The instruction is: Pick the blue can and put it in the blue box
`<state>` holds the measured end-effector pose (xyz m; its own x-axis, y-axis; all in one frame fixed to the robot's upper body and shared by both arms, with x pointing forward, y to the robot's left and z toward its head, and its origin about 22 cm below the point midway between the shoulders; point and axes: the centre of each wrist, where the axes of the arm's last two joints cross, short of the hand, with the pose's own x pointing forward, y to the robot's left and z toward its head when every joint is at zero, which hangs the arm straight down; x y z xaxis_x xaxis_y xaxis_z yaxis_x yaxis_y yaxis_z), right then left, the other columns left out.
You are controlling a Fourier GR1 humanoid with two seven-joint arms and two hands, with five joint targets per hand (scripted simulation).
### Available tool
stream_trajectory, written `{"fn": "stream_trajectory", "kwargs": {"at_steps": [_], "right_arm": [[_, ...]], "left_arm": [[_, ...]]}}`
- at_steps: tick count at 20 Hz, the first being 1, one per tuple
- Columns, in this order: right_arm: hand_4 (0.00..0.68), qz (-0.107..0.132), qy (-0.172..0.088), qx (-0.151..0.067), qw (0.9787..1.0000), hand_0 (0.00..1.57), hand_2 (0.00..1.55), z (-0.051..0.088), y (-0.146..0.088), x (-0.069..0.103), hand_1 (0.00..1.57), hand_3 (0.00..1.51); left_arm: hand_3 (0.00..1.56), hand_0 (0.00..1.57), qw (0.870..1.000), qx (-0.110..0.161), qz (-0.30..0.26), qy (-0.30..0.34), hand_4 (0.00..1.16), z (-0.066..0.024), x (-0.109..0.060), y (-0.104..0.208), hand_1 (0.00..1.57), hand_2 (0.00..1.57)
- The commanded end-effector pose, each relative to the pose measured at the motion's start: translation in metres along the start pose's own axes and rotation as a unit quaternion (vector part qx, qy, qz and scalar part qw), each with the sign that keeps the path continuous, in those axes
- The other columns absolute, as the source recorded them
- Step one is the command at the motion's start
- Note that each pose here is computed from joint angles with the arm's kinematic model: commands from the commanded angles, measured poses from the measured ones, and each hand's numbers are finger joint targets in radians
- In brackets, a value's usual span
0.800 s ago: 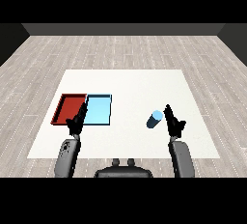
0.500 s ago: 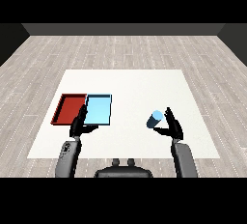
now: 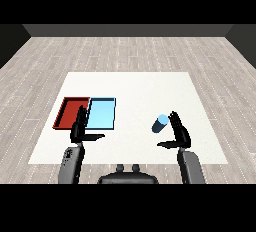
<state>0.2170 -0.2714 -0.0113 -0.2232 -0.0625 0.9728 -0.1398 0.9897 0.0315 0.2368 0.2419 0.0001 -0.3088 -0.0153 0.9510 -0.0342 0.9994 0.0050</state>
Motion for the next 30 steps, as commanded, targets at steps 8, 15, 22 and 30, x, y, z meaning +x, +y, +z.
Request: {"fn": "stream_trajectory", "kwargs": {"at_steps": [8,15,22,30], "right_arm": [[0.0,-0.016,-0.018,0.005,0.9997,0.0,0.0,0.012,-0.014,-0.009,0.0,0.0],[0.0,-0.014,-0.012,-0.016,0.9997,0.0,0.0,-0.012,-0.012,0.003,0.0,0.0],[0.0,-0.027,0.016,-0.019,0.9993,0.0,0.0,-0.002,-0.037,-0.021,0.0,0.0],[0.0,-0.031,0.047,-0.038,0.9977,0.0,0.0,-0.034,-0.015,-0.04,0.0,0.0]], "left_arm": [[0.0,0.0,1.0,0.003,0.003,-0.017,0.0,-0.0099,-0.01,0.007,0.0,0.0],[0.0,0.0,1.0,0.004,0.006,-0.01,0.0,0.0064,0.002,0.008,0.0,0.0],[0.0,0.0,0.999,0.005,-0.025,-0.023,0.0,0.0162,-0.004,0.008,0.0,0.0],[0.0,0.0,1.0,0.001,-0.009,-0.022,0.0,0.012,-0.01,0.007,0.0,0.0]]}}
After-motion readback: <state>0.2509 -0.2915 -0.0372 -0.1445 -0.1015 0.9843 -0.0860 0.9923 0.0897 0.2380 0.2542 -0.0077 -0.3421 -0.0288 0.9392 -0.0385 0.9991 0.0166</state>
